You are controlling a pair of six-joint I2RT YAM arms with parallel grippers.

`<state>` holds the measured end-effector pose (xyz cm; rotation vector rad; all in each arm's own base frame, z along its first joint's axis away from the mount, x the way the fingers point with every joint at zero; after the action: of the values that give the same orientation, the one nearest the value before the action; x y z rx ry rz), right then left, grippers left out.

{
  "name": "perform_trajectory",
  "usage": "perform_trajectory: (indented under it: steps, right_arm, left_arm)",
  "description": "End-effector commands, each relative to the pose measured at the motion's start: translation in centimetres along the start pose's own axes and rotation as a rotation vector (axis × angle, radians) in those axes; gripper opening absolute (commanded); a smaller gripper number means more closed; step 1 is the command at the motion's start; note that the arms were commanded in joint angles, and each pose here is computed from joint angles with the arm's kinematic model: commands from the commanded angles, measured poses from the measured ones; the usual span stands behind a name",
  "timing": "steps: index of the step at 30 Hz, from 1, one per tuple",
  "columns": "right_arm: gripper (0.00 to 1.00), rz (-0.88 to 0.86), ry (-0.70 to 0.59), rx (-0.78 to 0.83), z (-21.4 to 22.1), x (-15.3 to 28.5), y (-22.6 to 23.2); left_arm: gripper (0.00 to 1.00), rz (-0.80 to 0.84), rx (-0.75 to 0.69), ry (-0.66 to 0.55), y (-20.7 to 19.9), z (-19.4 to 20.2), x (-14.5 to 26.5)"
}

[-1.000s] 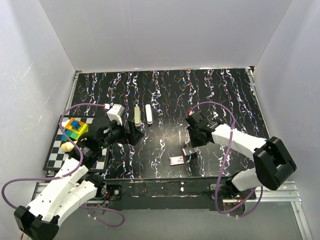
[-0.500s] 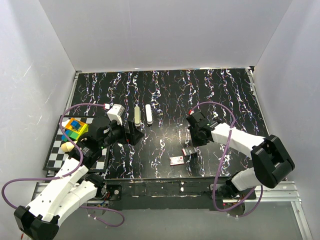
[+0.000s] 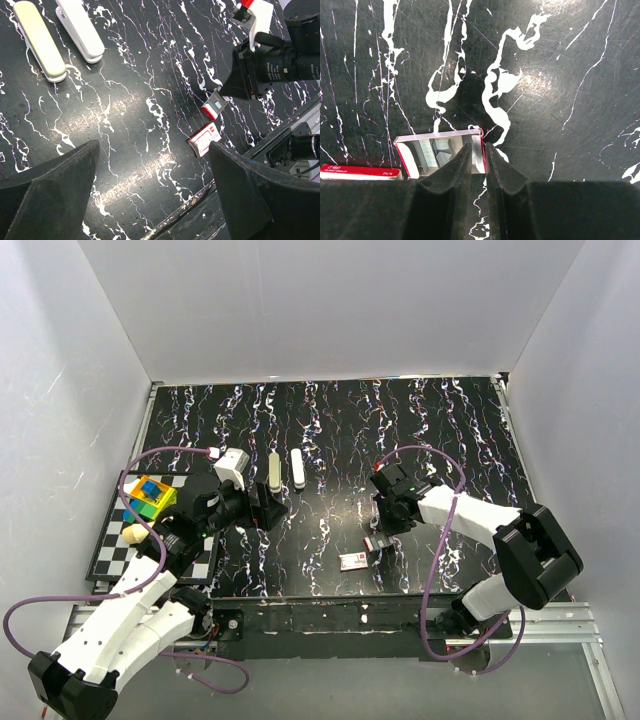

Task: Unload the staples from the stapler

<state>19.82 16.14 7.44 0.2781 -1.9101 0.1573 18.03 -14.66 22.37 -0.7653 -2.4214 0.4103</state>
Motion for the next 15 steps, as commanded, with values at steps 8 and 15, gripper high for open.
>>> perform_trajectory:
  steps: [8, 15]
  right_arm:
    - [0.22, -0.002, -0.002, -0.011, -0.06, -0.64, 0.0]
    - [0.16, -0.005, 0.009, -0.011, 0.11, -0.71, 0.03]
  left_arm:
    - [0.91, -0.003, -0.011, -0.01, 0.0, -0.12, 0.07]
    - [0.91, 0.0, -0.01, -0.007, -0.06, -0.16, 0.02]
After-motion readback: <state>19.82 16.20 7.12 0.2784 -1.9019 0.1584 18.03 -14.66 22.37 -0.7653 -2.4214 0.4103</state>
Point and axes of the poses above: each gripper's point midway between its finger pads, its own x axis back along the fingers, its own y axis along the line the jaws close on, z = x × y, the point moved 5 cm from there along x, back along the fingers, and after that the axes turned 2 degrees about x, right-handed, at the moved point
